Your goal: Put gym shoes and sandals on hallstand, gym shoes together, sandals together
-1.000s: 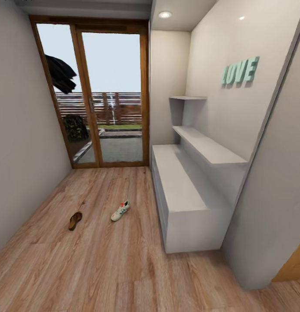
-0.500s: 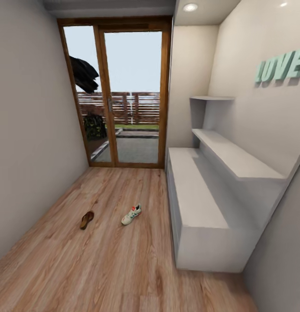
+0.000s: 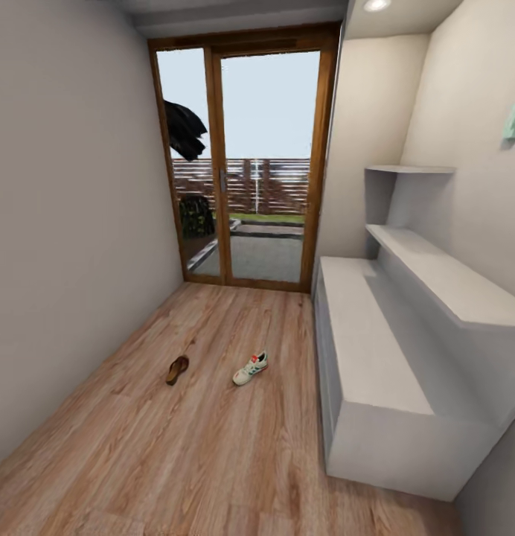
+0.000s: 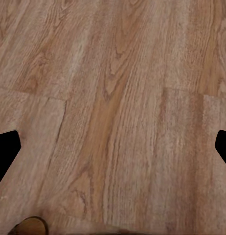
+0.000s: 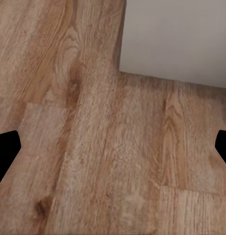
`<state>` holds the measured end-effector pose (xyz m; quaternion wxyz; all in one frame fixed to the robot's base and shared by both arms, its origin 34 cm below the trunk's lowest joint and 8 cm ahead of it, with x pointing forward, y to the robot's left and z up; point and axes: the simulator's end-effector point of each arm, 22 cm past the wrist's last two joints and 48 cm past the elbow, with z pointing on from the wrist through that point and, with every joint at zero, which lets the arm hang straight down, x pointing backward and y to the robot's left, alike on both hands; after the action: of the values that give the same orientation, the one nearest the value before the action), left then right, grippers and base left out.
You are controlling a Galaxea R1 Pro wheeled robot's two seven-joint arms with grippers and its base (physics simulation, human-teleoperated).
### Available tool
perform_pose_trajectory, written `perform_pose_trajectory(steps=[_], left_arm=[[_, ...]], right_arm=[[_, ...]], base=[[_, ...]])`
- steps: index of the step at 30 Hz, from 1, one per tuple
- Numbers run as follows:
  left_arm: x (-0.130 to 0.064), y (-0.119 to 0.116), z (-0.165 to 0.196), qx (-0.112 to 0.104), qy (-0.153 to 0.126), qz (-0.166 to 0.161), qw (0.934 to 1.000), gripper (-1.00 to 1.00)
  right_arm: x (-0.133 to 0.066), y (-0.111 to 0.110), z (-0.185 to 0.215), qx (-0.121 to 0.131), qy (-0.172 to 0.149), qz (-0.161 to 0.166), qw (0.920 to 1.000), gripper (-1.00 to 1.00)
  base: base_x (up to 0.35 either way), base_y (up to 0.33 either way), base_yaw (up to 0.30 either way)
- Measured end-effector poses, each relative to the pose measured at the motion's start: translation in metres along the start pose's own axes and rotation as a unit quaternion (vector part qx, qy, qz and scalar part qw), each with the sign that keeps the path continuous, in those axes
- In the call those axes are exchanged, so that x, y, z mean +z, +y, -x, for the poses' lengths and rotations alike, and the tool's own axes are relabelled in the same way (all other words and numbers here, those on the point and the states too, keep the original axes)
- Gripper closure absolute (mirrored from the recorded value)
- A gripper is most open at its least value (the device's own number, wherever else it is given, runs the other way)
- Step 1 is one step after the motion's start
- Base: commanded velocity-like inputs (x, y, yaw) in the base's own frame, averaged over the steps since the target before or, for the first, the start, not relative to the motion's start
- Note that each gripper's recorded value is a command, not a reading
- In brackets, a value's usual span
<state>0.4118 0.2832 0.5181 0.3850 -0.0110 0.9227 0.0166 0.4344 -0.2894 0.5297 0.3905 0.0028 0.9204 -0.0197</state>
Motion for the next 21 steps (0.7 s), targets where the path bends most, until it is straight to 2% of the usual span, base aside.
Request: perform_pose_trajectory(steps=[12, 21], left_arm=[[-0.0002, 0.0000, 0.0000, 0.000, 0.000, 0.000, 1.0000, -1.00], [-0.0004, 0.0000, -0.0001, 0.000, 0.000, 0.000, 1.0000, -1.00]], right_arm=[[0.0000, 0.0001, 0.0003, 0.000, 0.000, 0.000, 1.0000, -1.00], [-0.0002, 0.0001, 0.0003, 0.000, 0.000, 0.000, 1.0000, -1.00]], base=[[0.049, 0.000, 0.277], [0.257, -0.014, 0.247]])
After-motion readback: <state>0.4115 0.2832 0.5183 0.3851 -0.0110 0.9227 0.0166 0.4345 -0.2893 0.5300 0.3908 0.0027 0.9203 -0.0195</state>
